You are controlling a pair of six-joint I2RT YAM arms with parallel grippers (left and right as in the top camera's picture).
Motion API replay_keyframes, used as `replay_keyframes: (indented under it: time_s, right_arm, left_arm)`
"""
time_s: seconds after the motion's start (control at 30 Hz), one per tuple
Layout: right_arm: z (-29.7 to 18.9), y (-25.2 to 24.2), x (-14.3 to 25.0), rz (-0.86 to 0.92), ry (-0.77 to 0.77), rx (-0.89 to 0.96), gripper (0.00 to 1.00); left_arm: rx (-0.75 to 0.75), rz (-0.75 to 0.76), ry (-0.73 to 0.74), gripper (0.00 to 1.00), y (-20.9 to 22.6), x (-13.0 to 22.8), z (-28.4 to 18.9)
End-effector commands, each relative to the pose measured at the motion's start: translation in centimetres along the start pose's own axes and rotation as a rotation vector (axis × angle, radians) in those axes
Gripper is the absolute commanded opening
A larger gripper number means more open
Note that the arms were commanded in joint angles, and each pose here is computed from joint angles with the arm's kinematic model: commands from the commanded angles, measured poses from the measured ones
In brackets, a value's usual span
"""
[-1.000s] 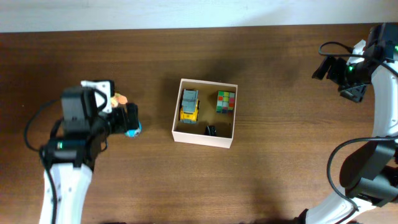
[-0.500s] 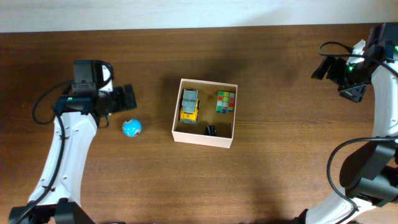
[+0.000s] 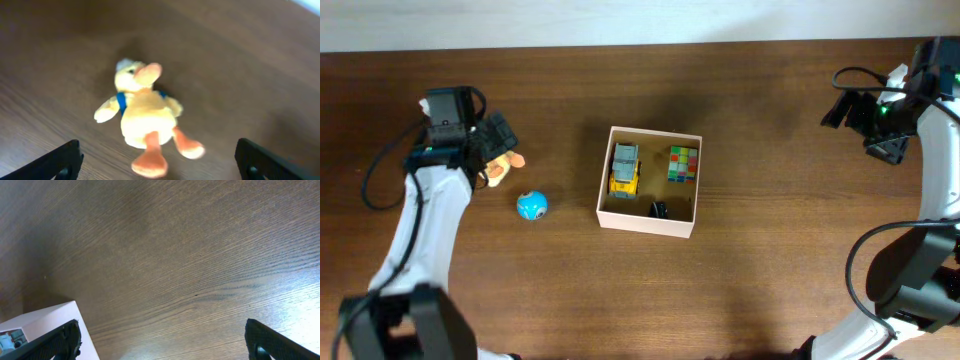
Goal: Pack container
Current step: 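Lower the left gripper and close it on the duck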
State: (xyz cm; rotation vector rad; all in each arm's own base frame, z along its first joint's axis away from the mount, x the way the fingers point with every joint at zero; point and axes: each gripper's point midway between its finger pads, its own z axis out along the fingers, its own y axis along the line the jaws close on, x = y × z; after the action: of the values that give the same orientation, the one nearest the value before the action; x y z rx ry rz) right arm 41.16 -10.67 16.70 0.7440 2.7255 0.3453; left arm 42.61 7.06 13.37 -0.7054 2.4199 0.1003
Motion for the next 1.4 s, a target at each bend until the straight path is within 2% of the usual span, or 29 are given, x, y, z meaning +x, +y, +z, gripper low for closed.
replay_keyframes:
  time_s: [0.0,0.33,0.4,0.43,0.5,0.67,0.8,0.9,1.1,1.37]
  right_arm:
    - [-1.2,0.3,-0.4,0.006,-0.029,-0.017,0.99]
    - [-1.2,0.3,-0.4,0.006,-0.029,-0.017,0.99]
    - [-1.2,0.3,-0.4,0.006,-0.028,-0.017,0.99]
    - [-1.2,0.3,-0.4,0.006,-0.029,-0.017,0.99]
    - [-1.2,0.3,-0.4,0.006,-0.029,-0.017,0.99]
    - [-1.2,0.3,-0.4,0.006,-0.029,-0.017,0.99]
    - [-1.2,0.3,-0.4,0.006,-0.029,-0.017,0.99]
    - [-1.2,0.3,-0.4,0.006,-0.029,-0.017,0.99]
    - [-1.2,0.3,-0.4,0.006,-0.029,-0.017,0.99]
    - [-1.2,0.3,-0.4,0.006,-0.029,-0.017,0.99]
  left_arm:
    - [-0.098,-0.046,0.020,0.99,1.4,0.5,2.6]
    - [-0.095,-0.063,0.109,0.98,1.9,2.7,6.9]
    - [-0.095,-0.063,0.111,0.89,1.9,2.7,7.0]
    - [-0.094,-0.063,0.111,0.79,1.9,2.7,7.0]
    - [-0.092,-0.063,0.112,0.70,1.9,2.8,7.0]
    - [-0.091,-0.062,0.112,0.55,1.8,2.8,6.9]
    - [-0.091,-0.058,0.117,0.56,1.7,3.0,7.0]
    - [-0.096,-0.056,0.126,0.64,1.8,3.2,7.2]
    - [-0.101,-0.053,0.137,0.63,1.9,3.6,7.7]
    - [-0.101,-0.050,0.137,0.37,1.9,3.6,7.7]
